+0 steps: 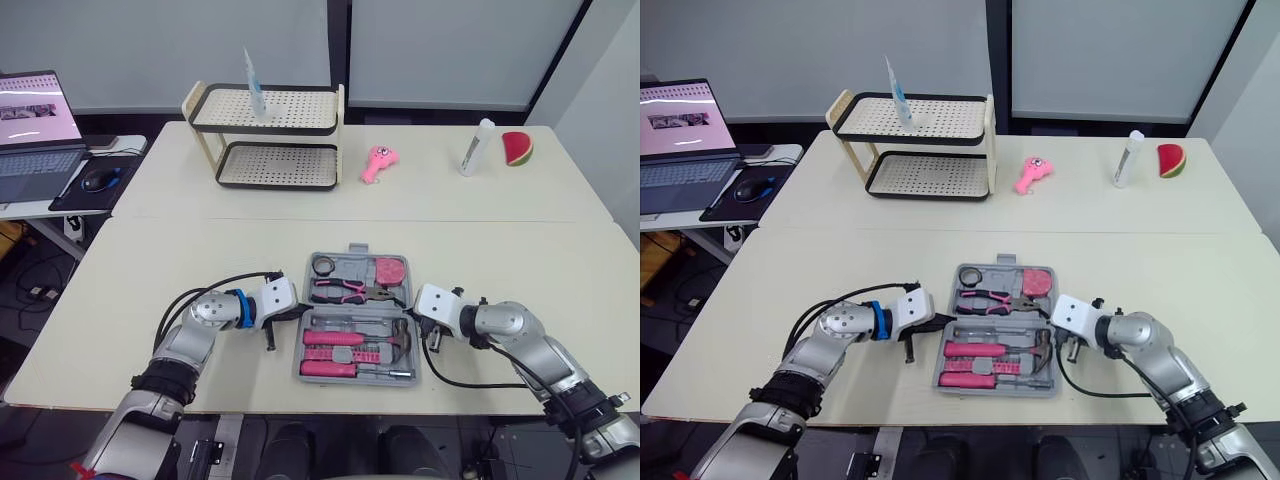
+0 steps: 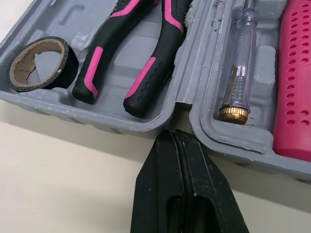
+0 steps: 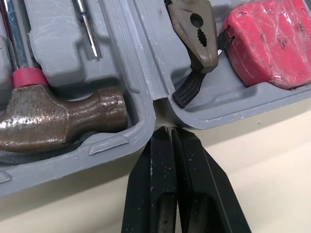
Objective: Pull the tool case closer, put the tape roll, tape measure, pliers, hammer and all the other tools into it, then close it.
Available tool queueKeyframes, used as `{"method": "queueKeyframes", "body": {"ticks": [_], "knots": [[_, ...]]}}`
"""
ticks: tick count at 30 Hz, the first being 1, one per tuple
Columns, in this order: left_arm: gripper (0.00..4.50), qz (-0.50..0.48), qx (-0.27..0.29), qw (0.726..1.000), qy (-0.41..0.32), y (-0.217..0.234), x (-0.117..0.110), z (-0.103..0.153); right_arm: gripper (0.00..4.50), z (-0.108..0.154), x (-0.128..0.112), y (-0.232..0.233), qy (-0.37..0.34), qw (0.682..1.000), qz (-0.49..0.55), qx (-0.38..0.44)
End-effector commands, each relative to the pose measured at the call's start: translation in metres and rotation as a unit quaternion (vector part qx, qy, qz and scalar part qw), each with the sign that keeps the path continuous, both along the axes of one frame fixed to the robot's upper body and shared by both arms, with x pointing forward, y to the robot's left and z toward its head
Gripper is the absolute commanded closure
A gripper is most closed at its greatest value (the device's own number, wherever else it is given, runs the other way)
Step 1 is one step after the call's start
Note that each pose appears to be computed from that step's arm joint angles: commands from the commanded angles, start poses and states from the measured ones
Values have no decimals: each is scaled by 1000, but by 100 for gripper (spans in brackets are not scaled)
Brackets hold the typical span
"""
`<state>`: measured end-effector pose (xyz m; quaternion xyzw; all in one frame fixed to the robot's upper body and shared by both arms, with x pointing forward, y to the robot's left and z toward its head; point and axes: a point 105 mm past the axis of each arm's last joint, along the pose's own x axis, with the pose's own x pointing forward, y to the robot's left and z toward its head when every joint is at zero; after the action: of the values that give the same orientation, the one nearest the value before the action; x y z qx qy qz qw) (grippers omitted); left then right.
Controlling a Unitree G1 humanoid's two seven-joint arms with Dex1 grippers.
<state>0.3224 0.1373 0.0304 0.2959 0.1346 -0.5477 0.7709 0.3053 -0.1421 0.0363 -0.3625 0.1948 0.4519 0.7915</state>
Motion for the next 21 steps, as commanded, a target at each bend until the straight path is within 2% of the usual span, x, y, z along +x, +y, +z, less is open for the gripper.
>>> {"method": "queueKeyframes", "body": {"ticks": [1,8,21], "knots": [[450,-61,-12,998,1,-24,-15,7,449,10,-16,21,-2,998,58,23],[450,-81,-15,997,14,-34,-30,6,449,9,-34,17,16,997,72,16],[450,-87,-18,996,30,-40,-44,3,449,8,-41,13,25,998,64,13]]}}
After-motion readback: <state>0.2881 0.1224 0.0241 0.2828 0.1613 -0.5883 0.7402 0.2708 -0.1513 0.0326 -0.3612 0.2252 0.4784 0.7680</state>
